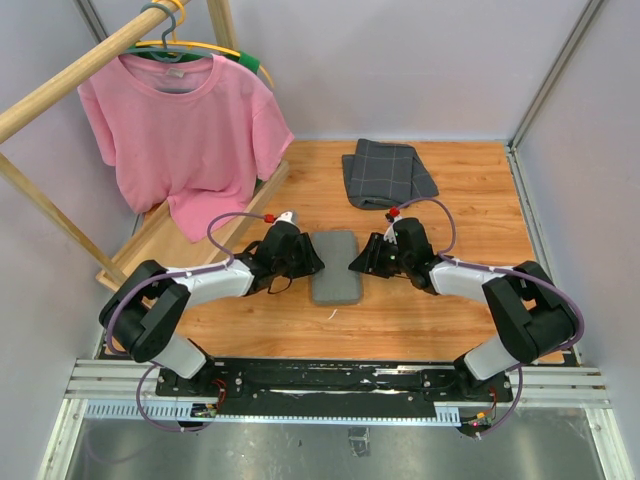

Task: Sort the tools into containers
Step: Close the storage box at the center of the board.

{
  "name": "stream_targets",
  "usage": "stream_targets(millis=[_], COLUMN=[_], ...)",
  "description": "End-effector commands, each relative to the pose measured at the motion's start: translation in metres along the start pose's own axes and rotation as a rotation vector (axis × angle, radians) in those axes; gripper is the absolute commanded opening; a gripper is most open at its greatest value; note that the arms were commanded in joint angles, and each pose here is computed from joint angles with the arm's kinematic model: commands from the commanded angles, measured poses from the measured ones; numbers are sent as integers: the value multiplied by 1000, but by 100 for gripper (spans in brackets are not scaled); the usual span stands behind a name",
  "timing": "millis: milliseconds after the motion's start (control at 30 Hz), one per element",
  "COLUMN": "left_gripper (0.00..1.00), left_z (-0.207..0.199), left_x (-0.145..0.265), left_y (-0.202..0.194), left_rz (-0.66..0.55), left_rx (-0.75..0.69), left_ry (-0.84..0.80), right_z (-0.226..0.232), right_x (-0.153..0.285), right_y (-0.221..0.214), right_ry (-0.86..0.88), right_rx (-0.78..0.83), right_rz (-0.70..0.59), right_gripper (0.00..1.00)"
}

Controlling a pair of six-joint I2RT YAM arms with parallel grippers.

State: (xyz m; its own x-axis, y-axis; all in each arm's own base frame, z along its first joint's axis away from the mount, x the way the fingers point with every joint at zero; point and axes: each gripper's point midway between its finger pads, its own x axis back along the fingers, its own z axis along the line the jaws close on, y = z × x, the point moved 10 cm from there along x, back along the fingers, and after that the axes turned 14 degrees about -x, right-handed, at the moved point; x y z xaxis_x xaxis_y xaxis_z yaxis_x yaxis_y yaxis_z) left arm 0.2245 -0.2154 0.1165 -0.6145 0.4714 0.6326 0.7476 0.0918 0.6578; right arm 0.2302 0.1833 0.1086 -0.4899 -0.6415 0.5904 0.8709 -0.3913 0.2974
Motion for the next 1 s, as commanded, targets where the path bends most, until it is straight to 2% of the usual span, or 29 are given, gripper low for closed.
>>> stream_targets(millis=[0, 267, 833, 967], left_gripper=[46, 42, 14, 12], left_z=[-5, -10, -17, -18], left_x=[1, -3, -9, -9], left_y=[1, -4, -7, -6], left_rz=[17, 58, 93, 91], left_rx=[-79, -122, -141, -138], left_ry=[101, 157, 202, 196], right_z=[-21, -23, -24, -24], right_x=[-4, -6, -11, -10], right_y=[-23, -26, -30, -30], right_ry=[-108, -105, -99, -104], right_rx=[0, -5, -9, -8], right_rz=[85, 92, 111, 107], right_gripper=[38, 38, 38, 38])
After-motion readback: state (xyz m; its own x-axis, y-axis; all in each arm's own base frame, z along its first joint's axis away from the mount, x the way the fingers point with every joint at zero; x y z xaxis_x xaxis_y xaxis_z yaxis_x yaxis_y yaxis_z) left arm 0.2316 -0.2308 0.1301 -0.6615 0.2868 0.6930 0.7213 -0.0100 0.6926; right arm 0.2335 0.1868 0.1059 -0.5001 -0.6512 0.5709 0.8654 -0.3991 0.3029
